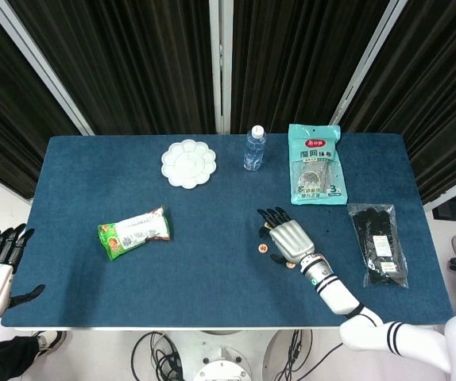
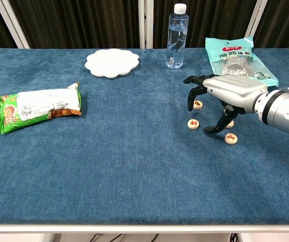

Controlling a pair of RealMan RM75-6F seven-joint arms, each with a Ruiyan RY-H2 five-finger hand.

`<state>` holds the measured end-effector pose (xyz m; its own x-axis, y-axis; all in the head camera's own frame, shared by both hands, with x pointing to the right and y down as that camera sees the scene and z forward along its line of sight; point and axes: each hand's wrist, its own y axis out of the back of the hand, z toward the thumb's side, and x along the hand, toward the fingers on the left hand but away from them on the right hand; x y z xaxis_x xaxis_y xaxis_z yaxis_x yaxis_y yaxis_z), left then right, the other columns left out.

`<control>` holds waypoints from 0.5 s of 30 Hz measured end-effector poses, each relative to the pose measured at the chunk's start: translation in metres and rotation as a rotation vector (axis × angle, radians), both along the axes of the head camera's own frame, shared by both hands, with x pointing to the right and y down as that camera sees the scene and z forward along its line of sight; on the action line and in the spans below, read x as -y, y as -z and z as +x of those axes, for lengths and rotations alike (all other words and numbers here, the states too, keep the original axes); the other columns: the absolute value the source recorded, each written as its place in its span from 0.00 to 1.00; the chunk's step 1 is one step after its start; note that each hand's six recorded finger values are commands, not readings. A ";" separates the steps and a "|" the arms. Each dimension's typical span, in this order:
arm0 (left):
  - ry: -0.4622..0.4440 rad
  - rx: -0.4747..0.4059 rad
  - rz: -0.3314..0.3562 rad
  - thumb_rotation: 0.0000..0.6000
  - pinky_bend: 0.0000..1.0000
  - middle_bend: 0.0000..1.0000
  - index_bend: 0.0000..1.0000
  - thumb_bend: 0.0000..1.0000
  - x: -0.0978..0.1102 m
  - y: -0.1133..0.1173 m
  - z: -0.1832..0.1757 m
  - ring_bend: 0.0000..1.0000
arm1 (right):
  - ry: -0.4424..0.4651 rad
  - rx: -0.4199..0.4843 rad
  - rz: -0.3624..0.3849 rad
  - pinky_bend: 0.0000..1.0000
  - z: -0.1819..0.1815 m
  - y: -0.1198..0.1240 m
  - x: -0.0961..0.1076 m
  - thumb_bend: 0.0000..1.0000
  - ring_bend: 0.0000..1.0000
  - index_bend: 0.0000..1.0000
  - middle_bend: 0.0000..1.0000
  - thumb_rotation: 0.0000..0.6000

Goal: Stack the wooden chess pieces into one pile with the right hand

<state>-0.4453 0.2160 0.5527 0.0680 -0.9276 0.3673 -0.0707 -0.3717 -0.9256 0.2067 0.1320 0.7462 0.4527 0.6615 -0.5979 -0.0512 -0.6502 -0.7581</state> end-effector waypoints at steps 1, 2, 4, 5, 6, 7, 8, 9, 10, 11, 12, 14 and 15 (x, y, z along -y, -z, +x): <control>0.000 0.000 0.000 1.00 0.00 0.00 0.05 0.00 0.000 0.000 0.000 0.00 | 0.002 -0.002 0.000 0.00 0.000 -0.001 0.000 0.15 0.00 0.40 0.00 1.00; -0.001 0.000 0.000 1.00 0.00 0.00 0.05 0.00 0.000 0.001 0.000 0.00 | 0.004 -0.004 0.000 0.00 -0.001 -0.002 -0.001 0.16 0.00 0.41 0.00 1.00; -0.001 0.005 -0.001 1.00 0.00 0.00 0.05 0.00 0.000 0.001 -0.001 0.00 | 0.005 -0.006 -0.002 0.00 -0.002 -0.004 -0.001 0.19 0.00 0.42 0.00 1.00; -0.002 0.008 -0.001 1.00 0.00 0.00 0.05 0.00 0.000 0.001 -0.001 0.00 | 0.005 -0.007 -0.004 0.00 -0.003 -0.005 -0.002 0.21 0.00 0.42 0.00 1.00; -0.003 0.011 -0.001 1.00 0.00 0.00 0.05 0.00 0.000 0.001 -0.001 0.00 | 0.005 -0.007 -0.006 0.00 -0.003 -0.005 -0.002 0.22 0.00 0.42 0.00 1.00; -0.002 0.012 -0.001 1.00 0.00 0.00 0.06 0.00 0.000 0.002 -0.001 0.00 | 0.007 -0.008 -0.008 0.00 -0.004 -0.006 -0.003 0.23 0.00 0.43 0.00 1.00; -0.001 0.010 -0.001 1.00 0.00 0.00 0.06 0.00 0.000 0.002 -0.001 0.00 | 0.008 -0.009 -0.010 0.00 -0.004 -0.007 -0.003 0.24 0.00 0.43 0.00 1.00; 0.000 0.008 -0.002 1.00 0.00 0.00 0.06 0.00 0.000 0.002 -0.001 0.00 | 0.008 -0.009 -0.011 0.00 -0.005 -0.008 -0.003 0.25 0.00 0.43 0.00 1.00; 0.000 0.008 -0.003 1.00 0.00 0.00 0.06 0.00 0.000 0.002 -0.001 0.00 | 0.008 -0.009 -0.013 0.00 -0.005 -0.008 -0.004 0.26 0.00 0.43 0.00 1.00; 0.000 0.007 -0.003 1.00 0.00 0.00 0.06 0.00 0.000 0.002 -0.001 0.00 | 0.007 -0.010 -0.015 0.00 -0.005 -0.009 -0.004 0.27 0.00 0.44 0.00 1.00; 0.000 0.006 -0.003 1.00 0.00 0.00 0.06 0.00 0.000 0.002 -0.001 0.00 | 0.008 -0.011 -0.016 0.00 -0.005 -0.009 -0.004 0.27 0.00 0.44 0.00 1.00; 0.000 0.006 -0.004 1.00 0.00 0.00 0.06 0.00 0.000 0.002 -0.002 0.00 | 0.009 -0.013 -0.019 0.00 -0.005 -0.010 -0.005 0.27 0.00 0.44 0.00 1.00; 0.001 0.006 -0.004 1.00 0.00 0.00 0.06 0.00 0.000 0.002 -0.002 0.00 | 0.009 -0.013 -0.020 0.00 -0.005 -0.010 -0.005 0.27 0.00 0.45 0.00 1.00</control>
